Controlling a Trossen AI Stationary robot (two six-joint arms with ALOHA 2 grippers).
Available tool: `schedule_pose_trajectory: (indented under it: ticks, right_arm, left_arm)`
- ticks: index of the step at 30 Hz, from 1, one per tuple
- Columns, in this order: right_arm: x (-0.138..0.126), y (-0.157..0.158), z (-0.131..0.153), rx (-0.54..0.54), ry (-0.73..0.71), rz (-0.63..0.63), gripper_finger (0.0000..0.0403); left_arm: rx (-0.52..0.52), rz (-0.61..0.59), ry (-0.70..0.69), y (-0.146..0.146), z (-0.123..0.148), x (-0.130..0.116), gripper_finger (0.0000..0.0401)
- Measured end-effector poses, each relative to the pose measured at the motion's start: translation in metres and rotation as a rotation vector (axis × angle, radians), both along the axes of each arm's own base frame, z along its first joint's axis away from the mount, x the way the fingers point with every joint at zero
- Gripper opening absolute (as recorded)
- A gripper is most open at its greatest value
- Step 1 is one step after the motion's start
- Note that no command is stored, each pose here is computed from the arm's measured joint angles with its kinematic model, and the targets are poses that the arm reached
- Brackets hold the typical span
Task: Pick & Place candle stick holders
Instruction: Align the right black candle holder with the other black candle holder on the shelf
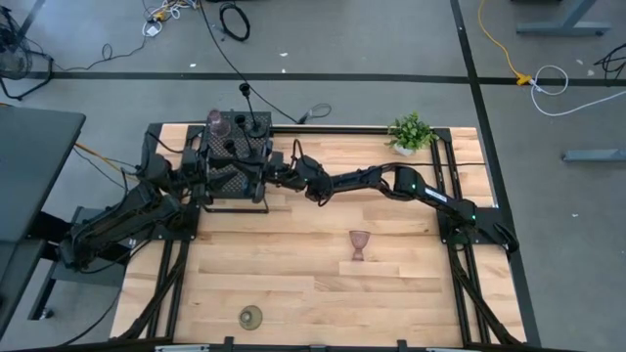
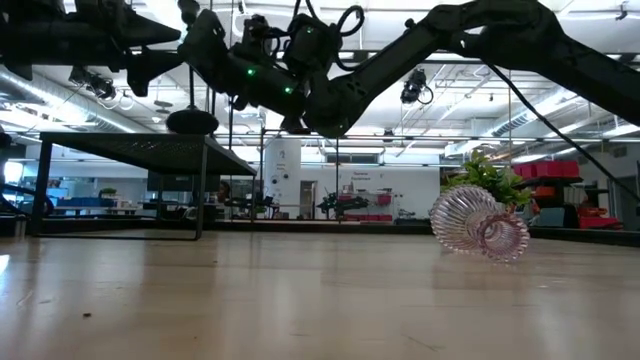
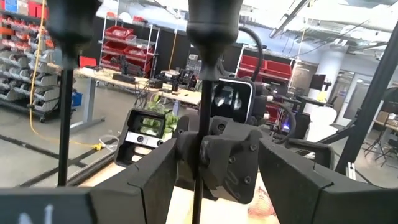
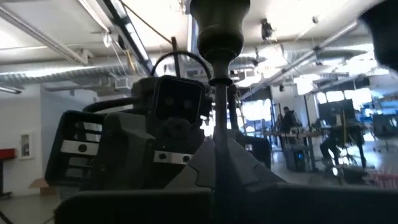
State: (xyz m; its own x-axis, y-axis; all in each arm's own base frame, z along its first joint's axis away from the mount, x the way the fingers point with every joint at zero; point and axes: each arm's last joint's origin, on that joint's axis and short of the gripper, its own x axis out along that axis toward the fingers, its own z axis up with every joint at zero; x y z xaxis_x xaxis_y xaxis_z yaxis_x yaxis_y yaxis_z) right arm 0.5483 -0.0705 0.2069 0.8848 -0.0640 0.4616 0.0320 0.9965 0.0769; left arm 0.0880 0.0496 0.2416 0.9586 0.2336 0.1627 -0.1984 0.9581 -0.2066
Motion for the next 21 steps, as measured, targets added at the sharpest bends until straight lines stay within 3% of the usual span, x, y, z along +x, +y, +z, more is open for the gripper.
schedule_pose_trajectory:
  ticks: [10,21]
  right_arm:
    - [0.0038,-0.0063,-0.0084,0.077,0.104,0.002,0.0000]
    - [0.0056,-0.0082,-0.0109,0.072,0.168,-0.015,0.0000]
  left_arm:
    - [-0.005,0.008,0.007,0.0004,-0.0008,0.0001,0.0224]
    - [0.001,0.011,0.014,0.0005,-0.0014,0.0001,0.0224]
